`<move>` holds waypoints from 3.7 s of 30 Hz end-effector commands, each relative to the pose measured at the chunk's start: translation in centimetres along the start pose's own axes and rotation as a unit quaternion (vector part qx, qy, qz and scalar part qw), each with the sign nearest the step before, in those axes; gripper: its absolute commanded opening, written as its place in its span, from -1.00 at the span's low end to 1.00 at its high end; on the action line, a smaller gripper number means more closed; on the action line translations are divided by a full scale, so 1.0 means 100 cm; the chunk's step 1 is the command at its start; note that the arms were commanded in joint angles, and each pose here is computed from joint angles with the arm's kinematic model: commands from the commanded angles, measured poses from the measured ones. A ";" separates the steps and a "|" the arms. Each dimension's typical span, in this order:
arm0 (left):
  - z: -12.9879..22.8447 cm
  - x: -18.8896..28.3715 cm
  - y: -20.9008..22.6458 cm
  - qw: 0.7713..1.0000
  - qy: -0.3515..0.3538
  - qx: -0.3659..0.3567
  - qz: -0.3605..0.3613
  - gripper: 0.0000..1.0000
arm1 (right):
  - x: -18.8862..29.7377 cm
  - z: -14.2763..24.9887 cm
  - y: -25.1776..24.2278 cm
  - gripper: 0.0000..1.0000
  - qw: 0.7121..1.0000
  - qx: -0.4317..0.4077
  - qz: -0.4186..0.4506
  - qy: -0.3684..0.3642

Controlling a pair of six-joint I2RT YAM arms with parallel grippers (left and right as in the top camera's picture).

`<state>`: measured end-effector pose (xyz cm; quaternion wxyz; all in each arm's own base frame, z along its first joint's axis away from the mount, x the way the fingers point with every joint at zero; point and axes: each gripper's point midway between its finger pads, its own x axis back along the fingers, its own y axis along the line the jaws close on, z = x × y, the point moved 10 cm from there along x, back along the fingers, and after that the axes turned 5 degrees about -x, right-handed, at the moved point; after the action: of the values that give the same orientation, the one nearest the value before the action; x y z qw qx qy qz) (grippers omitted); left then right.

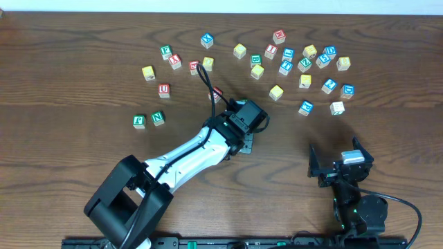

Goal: Spell out AI2
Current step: 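Lift the red I block and carry it toward the red A block, then lower the red I block beside the A block and release, then withdraw the left gripper up and to the left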

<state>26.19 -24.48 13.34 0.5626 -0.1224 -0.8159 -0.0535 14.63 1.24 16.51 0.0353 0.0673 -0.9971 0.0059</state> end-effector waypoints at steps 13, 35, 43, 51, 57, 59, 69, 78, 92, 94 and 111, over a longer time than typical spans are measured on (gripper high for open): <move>0.013 -0.016 0.011 1.000 -0.015 0.005 -0.027 -0.84 | 0.000 0.000 -0.001 0.99 1.000 -0.008 0.002 0.000; 0.014 -0.036 0.020 0.999 -0.009 0.001 -0.049 -0.84 | 0.000 0.000 -0.001 0.99 1.000 -0.008 0.002 0.000; 0.014 -0.038 0.020 0.999 -0.008 0.001 -0.050 -0.84 | 0.000 0.000 -0.001 0.98 1.000 -0.008 0.002 0.000; 0.014 -0.038 0.020 0.999 -0.010 0.001 -0.049 -0.52 | 0.000 0.000 -0.001 0.99 1.000 -0.008 0.002 0.000; 0.014 -0.038 0.020 0.999 -0.010 0.001 -0.049 -0.35 | 0.000 0.000 -0.001 0.98 1.000 -0.008 0.002 0.000; 0.014 -0.038 0.020 0.999 -0.010 0.001 -0.049 -0.28 | 0.000 0.000 -0.001 0.99 1.000 -0.008 0.002 0.000; 0.013 -0.038 0.020 0.999 -0.011 0.001 -0.048 -0.16 | 0.000 0.000 -0.001 0.99 1.000 -0.008 0.002 0.000; 0.010 -0.035 0.018 0.999 -0.020 -0.008 -0.044 -0.16 | 0.000 0.000 -0.001 0.99 1.000 -0.008 0.002 0.000; -0.021 0.017 0.013 0.994 -0.103 -0.022 -0.021 0.00 | 0.000 0.000 -0.001 0.98 1.000 -0.008 0.002 0.000; -0.024 0.035 0.013 0.992 -0.124 -0.024 -0.012 0.03 | 0.000 0.000 -0.001 0.99 1.000 -0.008 0.002 0.000; -0.017 0.216 0.071 0.926 -0.365 -0.009 -0.095 0.71 | 0.000 0.000 -0.001 0.99 1.000 -0.008 0.002 0.000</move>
<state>22.58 -17.63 31.36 0.2618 -0.1526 -0.9523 -0.0361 14.63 1.24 16.51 0.0353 0.0673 -0.9971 0.0059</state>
